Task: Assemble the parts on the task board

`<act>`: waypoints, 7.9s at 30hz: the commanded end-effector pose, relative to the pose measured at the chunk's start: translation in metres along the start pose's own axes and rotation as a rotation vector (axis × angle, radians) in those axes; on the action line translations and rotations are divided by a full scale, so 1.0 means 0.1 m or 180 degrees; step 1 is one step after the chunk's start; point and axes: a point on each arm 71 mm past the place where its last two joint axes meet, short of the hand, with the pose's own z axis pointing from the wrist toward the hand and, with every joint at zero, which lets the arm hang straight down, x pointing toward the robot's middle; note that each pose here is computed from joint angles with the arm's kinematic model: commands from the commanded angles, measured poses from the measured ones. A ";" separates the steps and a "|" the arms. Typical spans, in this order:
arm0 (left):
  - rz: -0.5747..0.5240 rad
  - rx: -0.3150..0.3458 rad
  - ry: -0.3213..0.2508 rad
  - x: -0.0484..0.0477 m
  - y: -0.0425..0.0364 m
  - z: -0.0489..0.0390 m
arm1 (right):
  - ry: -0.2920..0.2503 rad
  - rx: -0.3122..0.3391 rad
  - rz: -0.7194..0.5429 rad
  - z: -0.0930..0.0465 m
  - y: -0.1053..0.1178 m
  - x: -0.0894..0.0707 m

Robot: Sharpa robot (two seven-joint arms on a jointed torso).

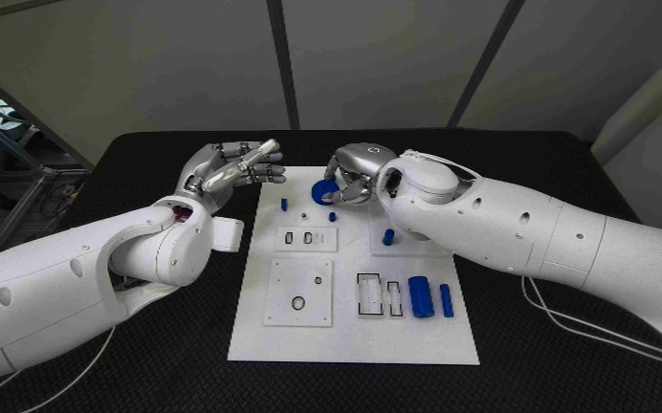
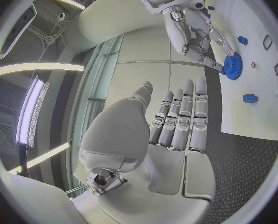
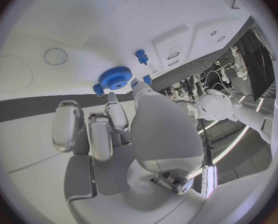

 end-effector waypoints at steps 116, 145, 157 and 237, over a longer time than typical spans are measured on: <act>0.0007 0.0032 0.0017 -0.010 0.011 0.042 | -0.0318 0.0567 0.0982 -1.06 -1.68 0.01; 0.0035 0.0031 -0.0039 -0.078 0.019 0.054 | -0.0233 -0.0092 0.0932 -0.65 -0.23 -0.01; 0.0037 0.0021 -0.0044 -0.087 0.027 0.063 | 0.0035 -0.0258 0.0619 -0.44 0.17 0.14; 0.0042 0.0017 -0.0057 -0.108 0.036 0.077 | 0.0358 -0.0320 0.0171 -0.44 0.41 0.58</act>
